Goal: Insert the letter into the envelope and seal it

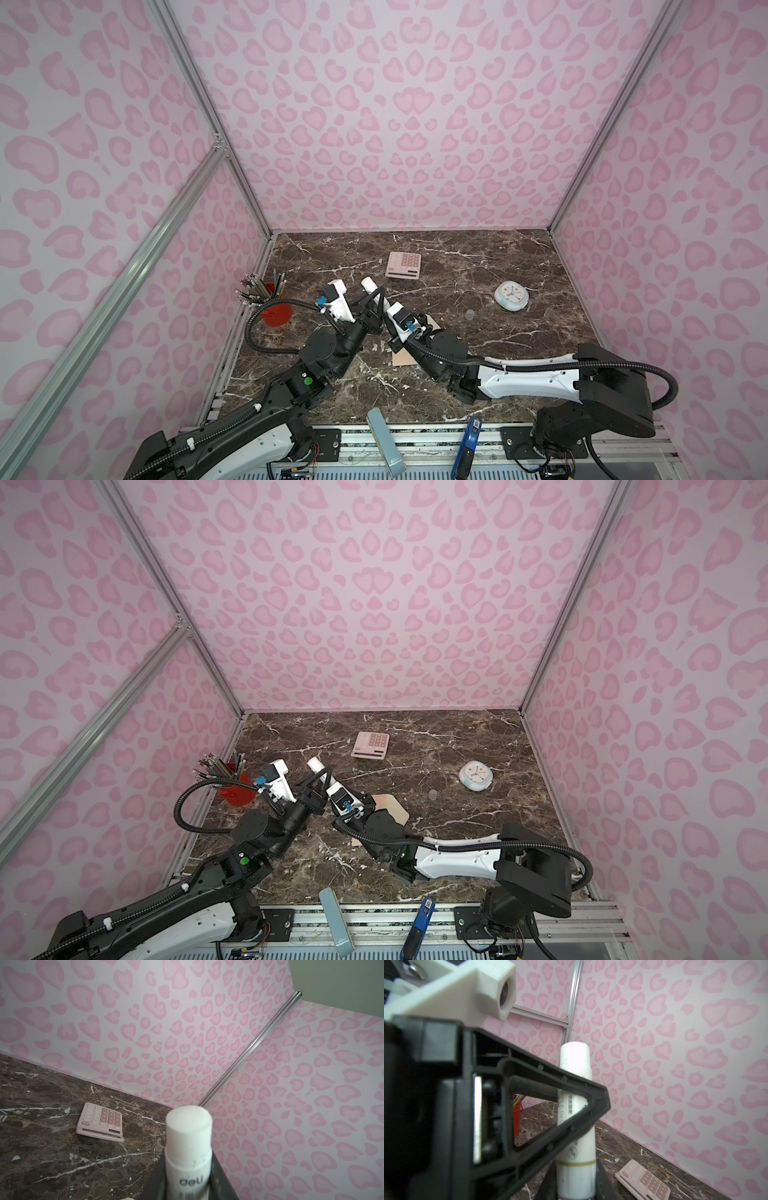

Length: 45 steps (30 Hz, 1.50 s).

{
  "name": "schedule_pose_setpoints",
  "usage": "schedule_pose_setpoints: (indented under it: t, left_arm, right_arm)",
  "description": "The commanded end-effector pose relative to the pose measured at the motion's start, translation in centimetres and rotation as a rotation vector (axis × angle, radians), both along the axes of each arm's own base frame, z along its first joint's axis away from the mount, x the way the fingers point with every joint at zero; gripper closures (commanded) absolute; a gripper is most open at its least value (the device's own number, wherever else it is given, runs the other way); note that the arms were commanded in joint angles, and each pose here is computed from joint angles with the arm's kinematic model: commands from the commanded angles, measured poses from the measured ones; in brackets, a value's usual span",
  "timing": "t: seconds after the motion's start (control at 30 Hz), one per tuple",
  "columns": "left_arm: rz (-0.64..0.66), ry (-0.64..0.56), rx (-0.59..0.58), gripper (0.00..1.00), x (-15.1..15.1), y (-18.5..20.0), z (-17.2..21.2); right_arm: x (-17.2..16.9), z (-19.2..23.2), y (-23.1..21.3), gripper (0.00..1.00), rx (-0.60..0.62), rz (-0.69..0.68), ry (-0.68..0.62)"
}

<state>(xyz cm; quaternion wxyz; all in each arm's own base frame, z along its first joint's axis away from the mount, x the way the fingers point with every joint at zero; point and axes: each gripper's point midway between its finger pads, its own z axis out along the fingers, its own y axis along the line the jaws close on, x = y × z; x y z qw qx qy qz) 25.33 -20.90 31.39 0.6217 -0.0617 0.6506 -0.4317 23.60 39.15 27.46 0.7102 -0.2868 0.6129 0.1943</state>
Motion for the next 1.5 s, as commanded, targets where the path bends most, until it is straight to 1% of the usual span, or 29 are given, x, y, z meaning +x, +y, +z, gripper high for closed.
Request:
schedule_pose_setpoints:
  t: [0.0,0.2,0.33,0.5,0.67,0.8,0.87,1.03,1.17,1.23,1.47]
  left_arm:
    - [-0.049,-0.005,-0.005,0.96,-0.4,-0.8,0.1]
    - [-0.145,-0.009,0.037,0.96,-1.4,-2.1,-0.5]
    - [-0.258,-0.044,0.049,0.96,-2.9,-3.2,-0.3]
    - [-0.47,-0.117,0.061,0.96,-6.1,-5.0,0.2]
    - [-0.65,-0.164,0.076,0.96,-9.0,-6.2,0.7]
    - [-0.755,-0.188,0.078,0.96,-10.9,-6.6,0.8]
    - [-0.8,-0.192,0.077,0.96,-11.7,-6.8,0.7]
    - [-0.868,-0.198,0.07,0.96,-12.9,-7.0,0.5]
    - [-0.89,-0.202,0.074,0.96,-13.3,-6.9,0.4]
    - [-0.891,-0.205,0.076,0.96,-13.4,-6.8,0.5]
    - [-0.897,-0.208,0.081,0.96,-13.7,-6.7,0.6]
  right_arm:
    - [-0.5,1.0,0.1,0.82,0.044,0.036,0.005]
    - [-1.4,1.4,-0.2,0.84,0.045,0.103,0.054]
    - [-2.0,2.0,-1.2,0.85,0.086,0.16,0.112]
    - [-3.2,3.4,-2.3,0.87,0.184,0.289,0.207]
    - [-4.9,5.0,-3.9,0.88,0.291,0.46,0.3]
    - [-6.9,5.2,-4.7,0.88,0.28,0.567,0.328]
    - [-7.6,5.4,-5.3,0.88,0.296,0.613,0.347]
    - [-9.0,5.9,-6.0,0.87,0.323,0.698,0.397]
    - [-9.9,6.1,-6.4,0.87,0.331,0.756,0.445]
    - [-10.4,5.9,-6.3,0.87,0.311,0.784,0.459]
    - [-11.2,5.4,-6.4,0.86,0.278,0.811,0.514]
